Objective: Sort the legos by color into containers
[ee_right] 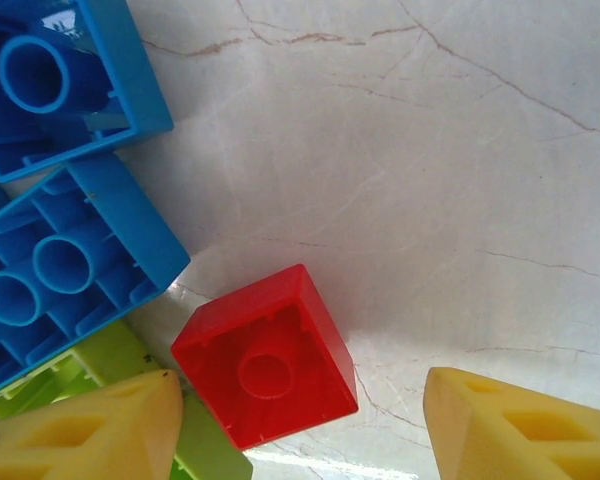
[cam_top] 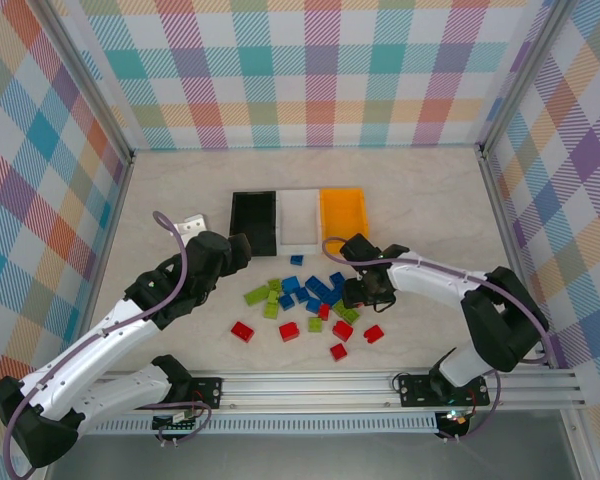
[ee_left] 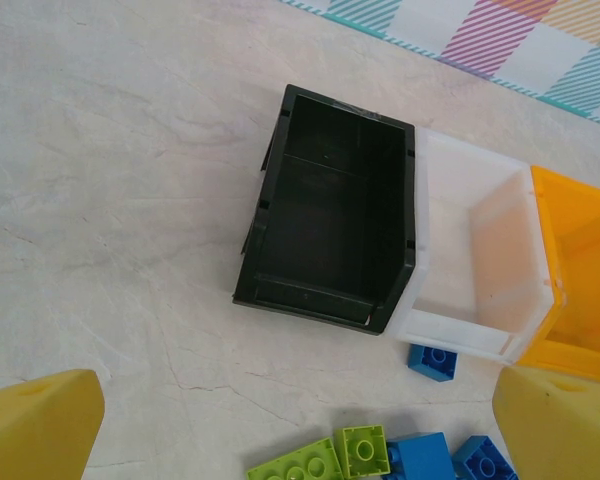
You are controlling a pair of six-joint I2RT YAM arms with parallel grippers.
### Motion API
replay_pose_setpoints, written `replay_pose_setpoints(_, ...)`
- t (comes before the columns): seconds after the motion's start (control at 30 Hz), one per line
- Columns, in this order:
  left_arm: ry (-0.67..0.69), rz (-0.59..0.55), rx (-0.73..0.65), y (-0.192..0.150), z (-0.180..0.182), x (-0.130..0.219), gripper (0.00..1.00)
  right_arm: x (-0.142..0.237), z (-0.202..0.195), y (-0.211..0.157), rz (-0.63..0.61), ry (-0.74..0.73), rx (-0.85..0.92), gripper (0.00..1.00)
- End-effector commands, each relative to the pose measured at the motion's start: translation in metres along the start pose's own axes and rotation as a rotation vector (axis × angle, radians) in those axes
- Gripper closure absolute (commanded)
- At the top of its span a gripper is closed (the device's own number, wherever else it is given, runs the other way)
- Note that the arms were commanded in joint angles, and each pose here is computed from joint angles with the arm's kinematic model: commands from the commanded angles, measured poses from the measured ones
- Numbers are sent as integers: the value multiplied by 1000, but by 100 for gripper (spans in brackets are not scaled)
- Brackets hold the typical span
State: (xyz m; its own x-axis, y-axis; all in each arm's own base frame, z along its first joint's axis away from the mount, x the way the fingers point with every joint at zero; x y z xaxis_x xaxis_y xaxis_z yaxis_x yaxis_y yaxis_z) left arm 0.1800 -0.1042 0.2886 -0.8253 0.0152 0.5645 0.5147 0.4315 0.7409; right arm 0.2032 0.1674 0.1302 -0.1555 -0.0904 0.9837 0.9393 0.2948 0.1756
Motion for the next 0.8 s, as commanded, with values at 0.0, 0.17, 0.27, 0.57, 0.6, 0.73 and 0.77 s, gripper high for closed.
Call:
replay_pose_setpoints(0.0,20,-23,19,4,4,2,0,0,1,5,-13,-29,-12,38)
replay_pose_setpoints(0.17,20,-21,22,4,5,2,0,-3,-1,9,-24,-66,-41,45)
replay_pose_setpoints(0.27,20,-20,23,4,5,2,0,-8,0,12,-15,-63,-43,46)
replay_pose_setpoints(0.57,29,-21,22,5,6,3,0,-3,2,17,-42,-56,-34,67)
replay_pose_setpoints(0.6,34,-21,25,5,6,4,0,3,1,20,-66,-59,-33,69)
replay_pose_setpoints(0.73,65,-24,38,5,9,4,0,45,1,45,-209,-33,-26,71)
replay_pose_setpoints(0.77,73,-23,40,4,10,3,0,57,1,55,-251,-22,-28,71)
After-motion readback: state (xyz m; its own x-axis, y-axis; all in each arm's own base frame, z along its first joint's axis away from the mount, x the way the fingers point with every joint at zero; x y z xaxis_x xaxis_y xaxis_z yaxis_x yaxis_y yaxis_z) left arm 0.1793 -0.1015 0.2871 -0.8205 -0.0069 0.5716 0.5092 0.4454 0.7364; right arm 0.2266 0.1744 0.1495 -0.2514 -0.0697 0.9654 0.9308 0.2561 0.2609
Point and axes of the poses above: each hand's point on the last joint's axis, 136 mm out from that joint toward the fingers, its own x axis back along the fingers, its own z axis along the line the jaws close on, y = z × x, the point moved 10 cm from there along x, back along the fingers, and after that the axes turned 6 degrees about x, right-handed, at the moved point
